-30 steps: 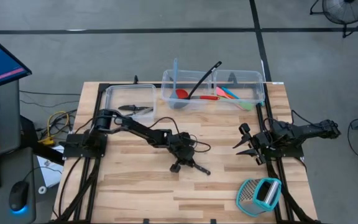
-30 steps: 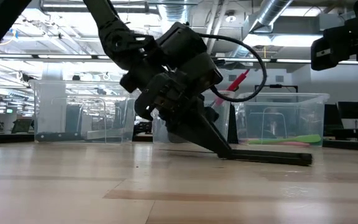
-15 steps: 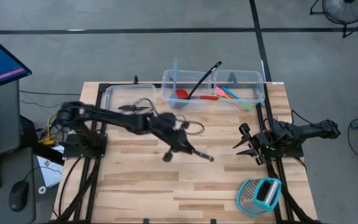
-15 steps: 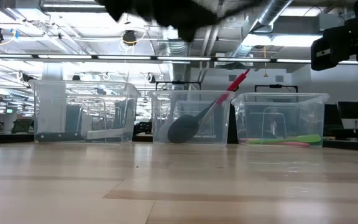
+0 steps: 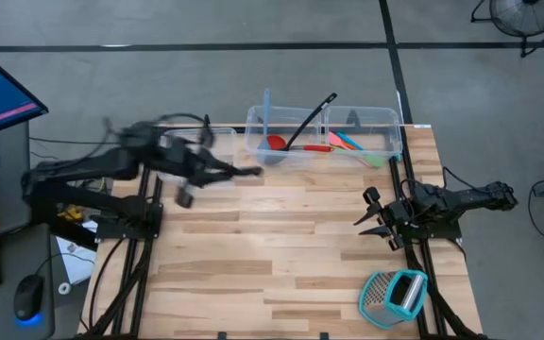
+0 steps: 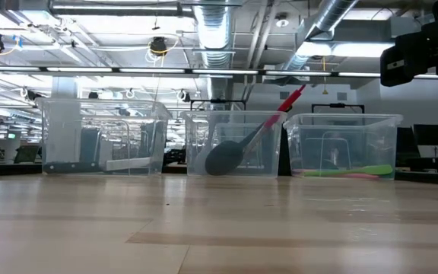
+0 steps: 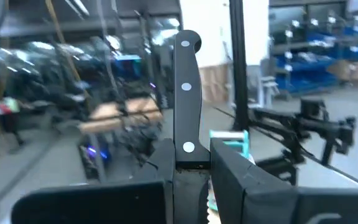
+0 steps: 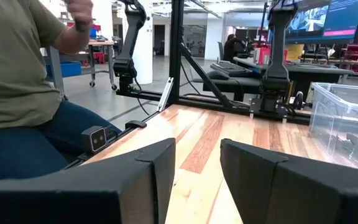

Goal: Pick & Place Kitchen Items
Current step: Put the black knife into the top left transparent bin

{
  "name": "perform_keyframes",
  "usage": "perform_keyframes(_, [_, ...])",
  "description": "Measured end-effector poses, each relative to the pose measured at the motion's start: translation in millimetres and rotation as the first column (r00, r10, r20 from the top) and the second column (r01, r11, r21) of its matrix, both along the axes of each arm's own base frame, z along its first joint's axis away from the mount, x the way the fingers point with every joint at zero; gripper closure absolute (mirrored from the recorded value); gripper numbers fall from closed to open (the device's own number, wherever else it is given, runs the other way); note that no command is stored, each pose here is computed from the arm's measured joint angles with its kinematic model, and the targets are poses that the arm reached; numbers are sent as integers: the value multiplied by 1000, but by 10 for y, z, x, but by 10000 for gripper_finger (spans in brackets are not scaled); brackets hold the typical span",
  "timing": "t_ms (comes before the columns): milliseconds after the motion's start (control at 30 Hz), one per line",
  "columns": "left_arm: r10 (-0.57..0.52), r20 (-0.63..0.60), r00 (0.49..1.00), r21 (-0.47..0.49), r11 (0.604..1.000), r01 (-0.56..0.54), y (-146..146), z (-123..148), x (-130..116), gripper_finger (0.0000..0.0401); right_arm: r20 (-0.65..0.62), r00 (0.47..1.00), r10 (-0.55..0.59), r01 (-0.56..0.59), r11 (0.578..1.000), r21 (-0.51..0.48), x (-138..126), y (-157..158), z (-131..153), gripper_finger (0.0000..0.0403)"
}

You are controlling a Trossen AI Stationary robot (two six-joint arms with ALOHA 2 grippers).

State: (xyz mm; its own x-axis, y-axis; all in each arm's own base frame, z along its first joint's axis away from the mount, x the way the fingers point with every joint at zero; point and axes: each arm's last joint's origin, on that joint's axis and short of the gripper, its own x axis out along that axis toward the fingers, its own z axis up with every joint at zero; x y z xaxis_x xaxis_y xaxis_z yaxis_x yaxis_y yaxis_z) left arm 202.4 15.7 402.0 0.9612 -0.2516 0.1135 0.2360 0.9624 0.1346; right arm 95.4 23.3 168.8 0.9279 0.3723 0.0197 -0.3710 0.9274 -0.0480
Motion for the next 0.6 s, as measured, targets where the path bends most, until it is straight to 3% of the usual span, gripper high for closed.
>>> perform_keyframes(133, [144,92,985,10,989,-145,26,118,-424,360,1,1000,0,0,1000,0,0,0,1,278])
perform_keyframes(200, [275,110,955,47,958,-281,49,126,-600,359,0,1000,0,0,1000,0,0,0,0,278])
perform_keyframes(367, [584,27,812,107,806,-583,163,-155,-776,360,0,1000,1,-1,1000,0,0,0,0,278])
perform_keyframes(600, [765,-145,627,158,644,-749,417,-810,-719,359,0,1000,0,0,1000,0,0,0,0,278])
